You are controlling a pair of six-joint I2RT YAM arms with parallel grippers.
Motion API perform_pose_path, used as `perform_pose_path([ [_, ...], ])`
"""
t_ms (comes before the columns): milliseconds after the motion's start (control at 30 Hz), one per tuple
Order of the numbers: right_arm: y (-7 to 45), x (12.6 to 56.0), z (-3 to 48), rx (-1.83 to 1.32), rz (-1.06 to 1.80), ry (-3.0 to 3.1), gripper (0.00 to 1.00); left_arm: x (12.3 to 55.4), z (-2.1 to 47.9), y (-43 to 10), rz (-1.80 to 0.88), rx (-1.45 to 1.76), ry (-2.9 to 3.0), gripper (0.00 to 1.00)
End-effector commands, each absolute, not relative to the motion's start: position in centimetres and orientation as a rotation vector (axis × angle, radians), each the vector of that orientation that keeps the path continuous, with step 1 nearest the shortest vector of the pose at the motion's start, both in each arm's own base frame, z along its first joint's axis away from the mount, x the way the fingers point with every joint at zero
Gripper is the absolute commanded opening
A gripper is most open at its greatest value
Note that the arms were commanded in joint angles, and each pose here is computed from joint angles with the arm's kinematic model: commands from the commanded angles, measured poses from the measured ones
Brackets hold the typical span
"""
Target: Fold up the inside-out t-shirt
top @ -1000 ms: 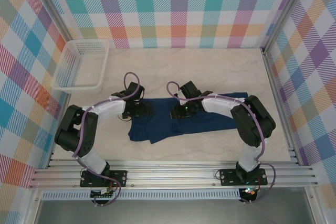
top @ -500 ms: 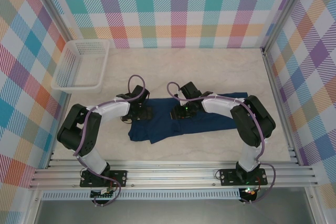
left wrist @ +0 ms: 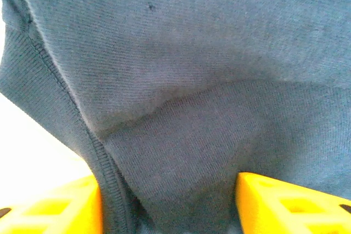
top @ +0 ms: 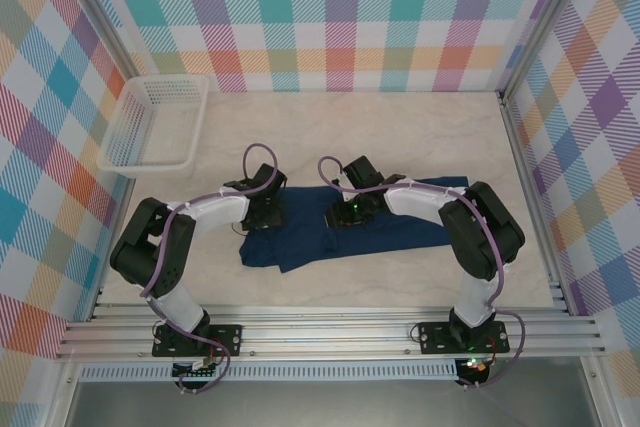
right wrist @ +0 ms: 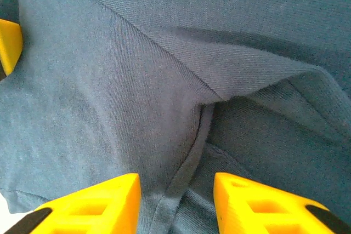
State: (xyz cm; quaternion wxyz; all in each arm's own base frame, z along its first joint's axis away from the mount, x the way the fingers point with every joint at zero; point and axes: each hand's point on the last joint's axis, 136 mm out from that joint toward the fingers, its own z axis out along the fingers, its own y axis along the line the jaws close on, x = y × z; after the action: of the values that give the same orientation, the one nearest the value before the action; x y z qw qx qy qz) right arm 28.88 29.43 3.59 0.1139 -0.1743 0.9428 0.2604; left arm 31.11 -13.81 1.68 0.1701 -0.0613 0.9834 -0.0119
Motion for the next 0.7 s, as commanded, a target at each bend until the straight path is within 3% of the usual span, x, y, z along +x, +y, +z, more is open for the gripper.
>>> perform_pose_path([
  [0, 29.6, 28.5, 3.0, -0.504, 0.777, 2.780, 0.40, 27.7, -2.1, -16.1, -0.151, -0.139, 2.930, 0.51],
  [367, 29.5, 28.7, 4.2, -0.499, 0.763, 2.758, 0.40, 29.2, -0.9, -15.5, -0.099, -0.094, 2.850, 0.15],
  [467, 29.5, 28.9, 5.1, -0.497, 0.765, 2.744, 0.39, 29.5, -0.8, -15.1, -0.088, -0.064, 2.847, 0.00],
  [667, 28.1, 29.3, 7.4, -0.521, 0.651, 2.711, 0.40, 30.4, 2.3, -11.8, -0.023, -0.128, 2.795, 0.00],
])
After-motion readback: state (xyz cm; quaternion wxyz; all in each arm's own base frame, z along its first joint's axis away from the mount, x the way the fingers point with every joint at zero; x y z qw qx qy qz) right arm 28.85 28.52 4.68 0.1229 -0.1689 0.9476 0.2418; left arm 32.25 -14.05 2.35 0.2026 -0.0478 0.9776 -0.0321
